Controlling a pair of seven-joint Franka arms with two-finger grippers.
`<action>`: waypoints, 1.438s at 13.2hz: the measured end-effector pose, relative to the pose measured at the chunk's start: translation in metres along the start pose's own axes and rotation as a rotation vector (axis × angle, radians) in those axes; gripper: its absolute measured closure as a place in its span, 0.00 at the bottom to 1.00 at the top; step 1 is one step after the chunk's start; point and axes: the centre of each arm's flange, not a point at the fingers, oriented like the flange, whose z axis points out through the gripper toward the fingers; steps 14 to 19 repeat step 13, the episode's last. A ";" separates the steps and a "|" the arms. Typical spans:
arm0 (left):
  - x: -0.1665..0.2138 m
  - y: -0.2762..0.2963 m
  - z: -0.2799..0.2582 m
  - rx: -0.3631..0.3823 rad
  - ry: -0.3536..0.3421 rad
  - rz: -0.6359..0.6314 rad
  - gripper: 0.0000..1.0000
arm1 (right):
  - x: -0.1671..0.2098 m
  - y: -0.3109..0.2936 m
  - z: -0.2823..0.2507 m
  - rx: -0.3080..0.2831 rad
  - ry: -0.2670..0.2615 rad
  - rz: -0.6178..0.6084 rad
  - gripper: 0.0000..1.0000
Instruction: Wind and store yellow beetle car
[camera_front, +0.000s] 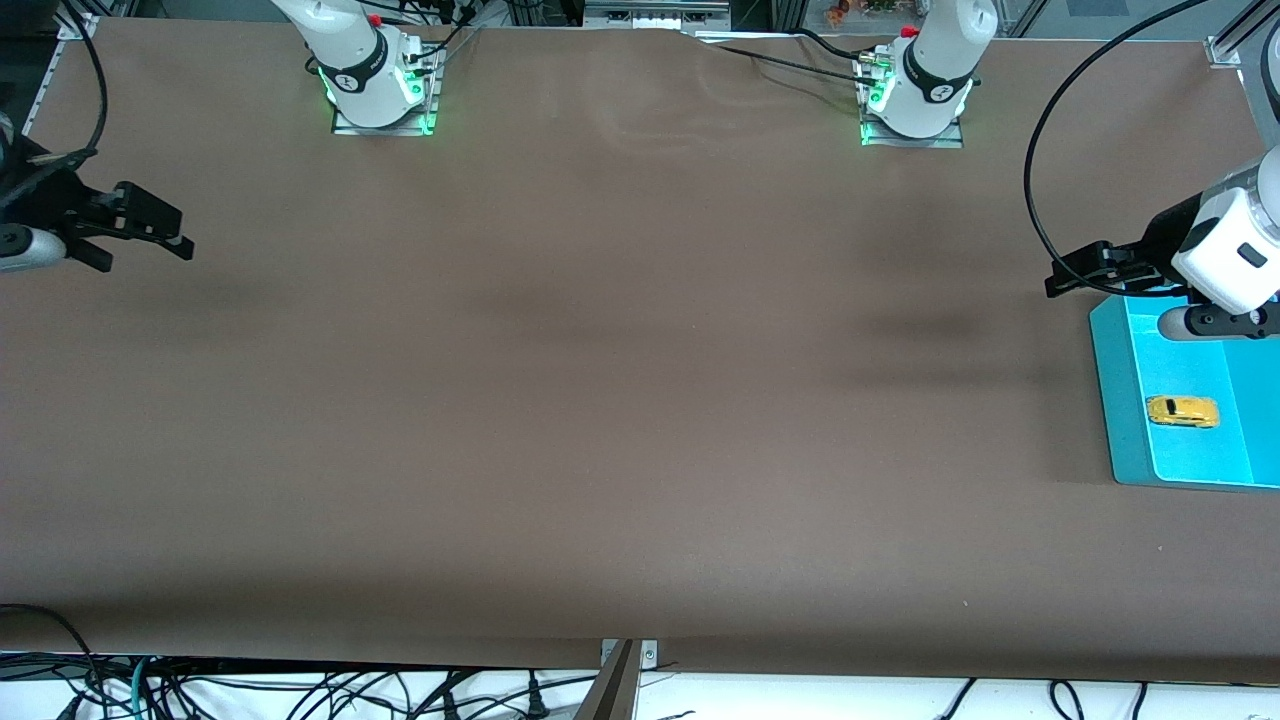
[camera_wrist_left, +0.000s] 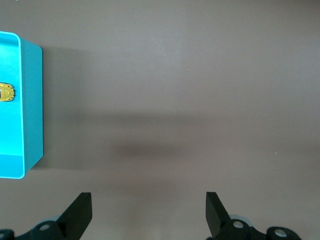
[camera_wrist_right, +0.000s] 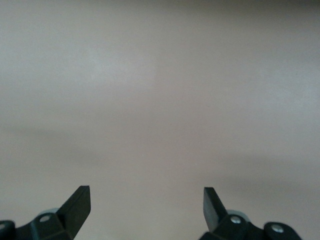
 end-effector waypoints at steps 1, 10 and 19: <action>0.000 -0.001 0.000 0.000 -0.001 -0.001 0.00 | 0.000 -0.001 0.000 0.000 0.000 -0.002 0.00; 0.005 -0.004 0.007 0.002 -0.012 -0.008 0.00 | 0.000 0.003 -0.005 -0.034 0.007 0.000 0.00; 0.005 -0.004 0.007 0.002 -0.012 -0.009 0.00 | 0.000 0.003 -0.005 -0.034 0.007 0.000 0.00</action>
